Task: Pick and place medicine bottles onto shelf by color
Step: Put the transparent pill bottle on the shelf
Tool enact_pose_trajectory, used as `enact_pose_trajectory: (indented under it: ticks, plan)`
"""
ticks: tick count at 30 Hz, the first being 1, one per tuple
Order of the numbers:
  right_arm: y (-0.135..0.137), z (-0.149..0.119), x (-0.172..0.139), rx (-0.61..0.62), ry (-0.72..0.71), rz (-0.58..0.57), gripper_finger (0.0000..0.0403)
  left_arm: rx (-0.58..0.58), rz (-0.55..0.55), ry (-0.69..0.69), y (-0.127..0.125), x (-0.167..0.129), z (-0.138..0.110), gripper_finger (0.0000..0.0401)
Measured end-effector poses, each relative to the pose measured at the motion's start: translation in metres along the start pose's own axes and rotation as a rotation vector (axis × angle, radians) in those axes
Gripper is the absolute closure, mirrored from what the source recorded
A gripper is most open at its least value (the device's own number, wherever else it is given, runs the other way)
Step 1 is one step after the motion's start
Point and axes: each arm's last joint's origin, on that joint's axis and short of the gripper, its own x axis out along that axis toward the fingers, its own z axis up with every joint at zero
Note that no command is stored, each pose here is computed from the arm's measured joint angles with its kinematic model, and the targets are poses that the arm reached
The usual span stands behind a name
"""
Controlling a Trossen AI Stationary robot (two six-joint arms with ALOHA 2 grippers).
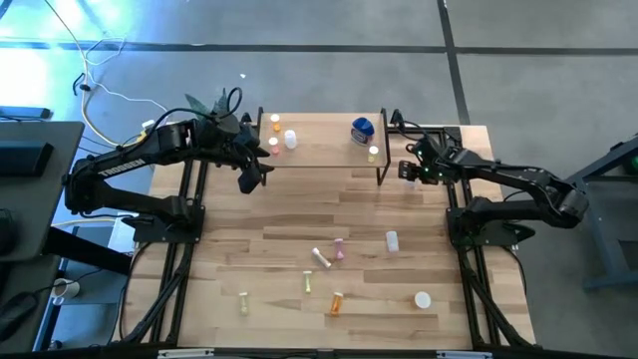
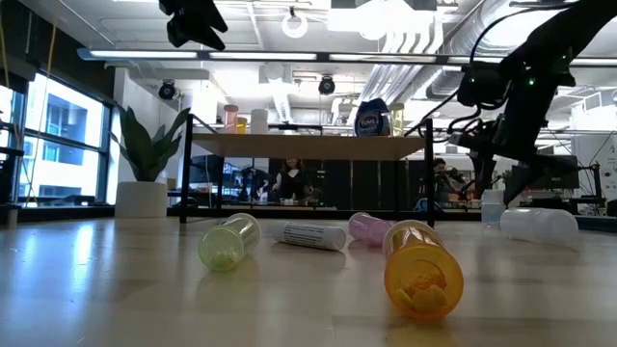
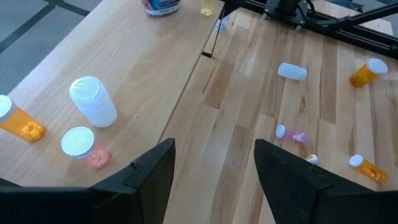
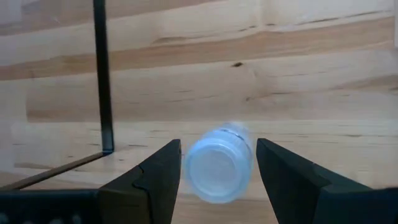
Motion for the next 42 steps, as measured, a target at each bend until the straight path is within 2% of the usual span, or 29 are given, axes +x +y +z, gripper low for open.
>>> enact_pose_trajectory:
  ticks: [4,12,18,24,27,34,42]
  plan:
    - [-0.003,-0.002,0.0,0.004,0.02,-0.025,0.0219,0.0,0.0,0.0,0.0,0.0,0.0,0.0194]
    - [-0.002,-0.002,-0.001,0.023,0.031,-0.016,0.0287,0.009,0.0,0.0,0.0,0.0,0.0,0.0194]
    - [0.0,-0.003,-0.005,0.046,0.104,-0.001,0.0286,0.061,0.011,-0.001,0.0,0.0,0.0,0.0194]
    - [0.009,0.005,-0.019,0.053,0.104,0.003,0.028,0.102,0.056,-0.022,0.003,0.0,0.002,0.0194]
    - [0.016,0.011,-0.028,0.062,0.084,0.024,0.0283,0.12,0.068,-0.025,0.007,0.0,0.003,0.0194]
    - [0.025,0.023,-0.051,0.069,0.04,-0.017,0.0283,0.109,0.129,-0.026,0.023,-0.002,0.004,0.0194]
    - [0.04,0.04,-0.093,0.051,-0.029,-0.021,0.0283,0.107,0.175,-0.024,0.035,-0.004,0.004,0.0194]
